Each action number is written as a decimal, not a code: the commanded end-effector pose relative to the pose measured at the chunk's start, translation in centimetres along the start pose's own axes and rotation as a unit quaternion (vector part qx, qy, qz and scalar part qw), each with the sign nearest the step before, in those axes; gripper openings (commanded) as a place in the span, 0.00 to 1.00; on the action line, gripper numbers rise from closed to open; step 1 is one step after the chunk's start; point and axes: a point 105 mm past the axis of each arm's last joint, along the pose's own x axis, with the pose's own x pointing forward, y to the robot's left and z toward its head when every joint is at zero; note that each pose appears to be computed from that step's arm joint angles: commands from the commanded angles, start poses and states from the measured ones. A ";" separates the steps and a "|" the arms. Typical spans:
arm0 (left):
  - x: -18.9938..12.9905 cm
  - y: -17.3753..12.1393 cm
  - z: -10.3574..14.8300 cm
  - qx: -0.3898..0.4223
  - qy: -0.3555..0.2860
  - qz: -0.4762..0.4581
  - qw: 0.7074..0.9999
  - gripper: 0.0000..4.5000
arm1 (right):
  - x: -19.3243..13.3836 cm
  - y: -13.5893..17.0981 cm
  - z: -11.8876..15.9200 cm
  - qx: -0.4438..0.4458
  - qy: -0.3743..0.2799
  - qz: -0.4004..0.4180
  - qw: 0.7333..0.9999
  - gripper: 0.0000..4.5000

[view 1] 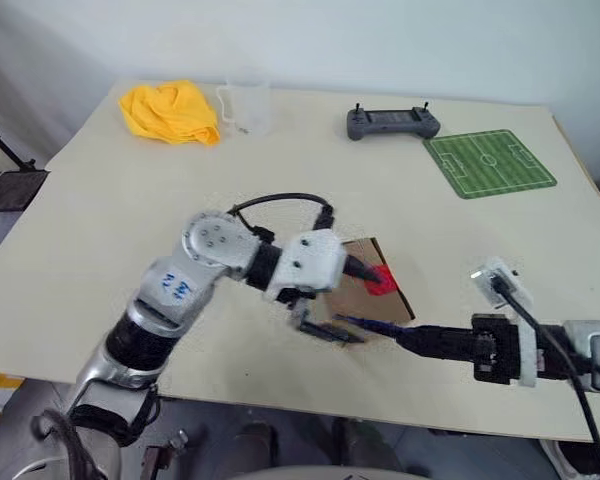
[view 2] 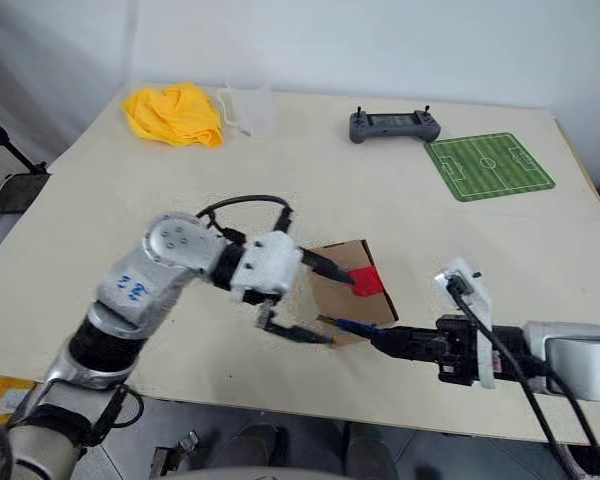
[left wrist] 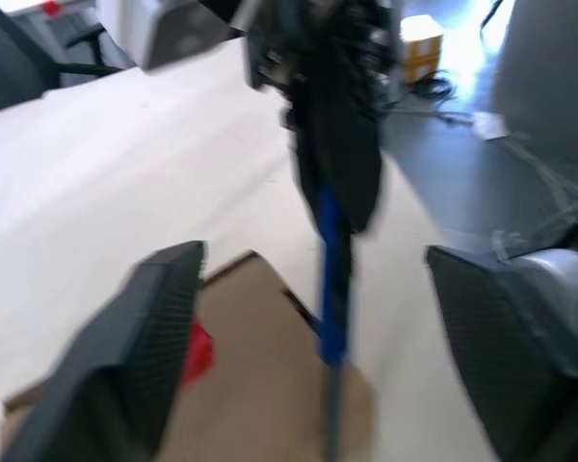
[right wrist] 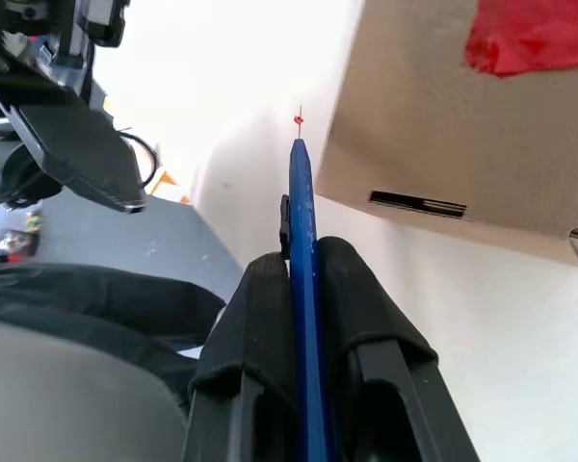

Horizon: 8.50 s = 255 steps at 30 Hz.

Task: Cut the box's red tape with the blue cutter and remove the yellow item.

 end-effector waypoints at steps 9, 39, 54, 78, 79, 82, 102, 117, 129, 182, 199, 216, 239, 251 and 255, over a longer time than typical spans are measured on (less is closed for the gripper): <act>-8.6 1.0 -3.7 -0.148 -0.099 0.132 0.975 0.90 | -6.1 1.1 2.1 -0.062 -0.120 -0.100 0.986 0.02; 0.1 8.8 -5.2 -0.095 0.008 0.138 0.986 0.00 | -1.1 0.3 6.2 -0.178 -0.122 -0.314 0.925 0.02; 2.2 7.9 -7.5 -0.146 0.039 0.147 0.978 0.00 | 1.1 0.2 5.4 -0.138 -0.141 -0.313 0.929 0.02; 3.4 6.9 -6.7 -0.157 0.043 0.139 0.977 0.00 | 2.0 -1.3 5.1 -0.112 -0.124 -0.334 0.928 0.02; 3.4 6.9 -6.6 -0.157 0.043 0.139 0.977 0.00 | 2.0 -1.4 5.1 -0.110 -0.124 -0.335 0.927 0.02; 3.4 6.9 -6.6 -0.157 0.043 0.138 0.977 0.00 | 2.0 -1.5 5.1 -0.102 -0.128 -0.338 0.927 0.02; 3.8 7.2 -6.3 -0.161 0.045 0.142 0.976 0.00 | 2.6 -2.3 3.1 -0.081 -0.087 -0.325 0.938 0.02; 5.6 5.7 -7.8 -0.196 0.087 0.128 0.968 0.00 | 4.6 -1.3 1.7 -0.041 -0.095 -0.305 0.947 0.02; 6.7 5.0 -8.3 -0.203 0.083 0.131 0.967 0.00 | 2.7 -1.9 0.2 -0.080 -0.024 -0.300 0.950 0.02; 7.3 4.1 -9.7 -0.206 0.103 0.136 0.964 0.00 | -5.7 1.6 1.5 0.068 0.336 -0.160 0.926 0.02; 3.5 5.2 -7.2 -0.190 -0.015 0.178 0.965 0.00 | -6.3 -1.6 5.8 -0.066 0.041 -0.215 0.974 0.02; 1.5 4.1 -7.1 -0.164 -0.009 0.132 0.977 0.00 | -8.3 -7.2 3.3 -0.060 -0.195 -0.395 0.896 0.02; 3.3 2.5 -8.8 -0.207 0.044 0.109 0.971 0.00 | 4.9 -5.8 1.7 -0.081 -0.139 -0.357 0.920 0.02; 1.3 3.2 -9.2 -0.230 0.035 0.220 0.947 0.00 | 9.0 -7.8 7.3 -0.158 -0.150 -0.303 0.928 0.02; 0.2 3.8 -9.4 -0.224 0.037 0.252 0.941 0.00 | 9.6 -7.9 9.4 -0.183 -0.170 -0.287 0.925 0.02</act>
